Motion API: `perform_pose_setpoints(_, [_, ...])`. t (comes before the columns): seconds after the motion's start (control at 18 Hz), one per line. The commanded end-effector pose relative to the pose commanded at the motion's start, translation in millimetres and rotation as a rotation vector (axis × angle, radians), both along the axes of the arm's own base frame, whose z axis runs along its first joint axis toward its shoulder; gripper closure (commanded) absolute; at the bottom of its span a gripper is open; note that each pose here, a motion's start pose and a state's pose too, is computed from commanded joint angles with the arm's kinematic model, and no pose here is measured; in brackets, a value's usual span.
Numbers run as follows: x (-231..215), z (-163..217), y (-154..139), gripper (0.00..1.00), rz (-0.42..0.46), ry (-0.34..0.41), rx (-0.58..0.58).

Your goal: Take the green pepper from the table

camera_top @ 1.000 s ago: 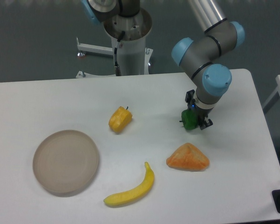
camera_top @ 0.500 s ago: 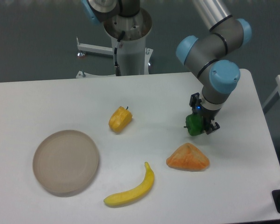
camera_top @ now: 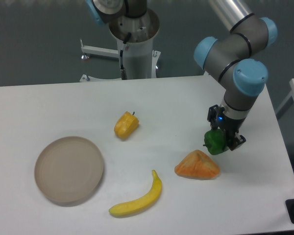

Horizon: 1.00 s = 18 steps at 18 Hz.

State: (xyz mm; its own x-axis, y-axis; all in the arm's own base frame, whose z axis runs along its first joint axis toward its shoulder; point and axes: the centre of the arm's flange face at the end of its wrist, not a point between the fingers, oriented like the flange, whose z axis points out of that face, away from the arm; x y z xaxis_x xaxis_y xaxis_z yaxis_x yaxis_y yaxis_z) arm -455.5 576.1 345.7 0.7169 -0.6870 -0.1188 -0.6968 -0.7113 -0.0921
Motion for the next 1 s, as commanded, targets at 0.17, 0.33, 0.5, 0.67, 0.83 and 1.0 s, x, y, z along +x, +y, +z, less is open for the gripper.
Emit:
perform_pose_setpoints(0.17, [-0.9,0.7,3.9,0.43,0.007,0.002,0.005])
perform_pose_setpoints(0.33, [-1.3,1.7,5.8,0.43,0.016,0.004,0.009])
perform_pose_setpoints(0.5, [0.8,-0.5,9.8,0.43,0.025,0.000,0.008])
perform_pose_setpoints(0.67, [1.0,0.7,11.4,0.43,0.030,0.001,0.011])
perform_pose_setpoints(0.83, [1.0,0.7,11.4,0.43,0.042,-0.001,0.012])
perform_pose_setpoints(1.0, [1.7,0.8,12.0,0.43,0.042,0.001,0.012])
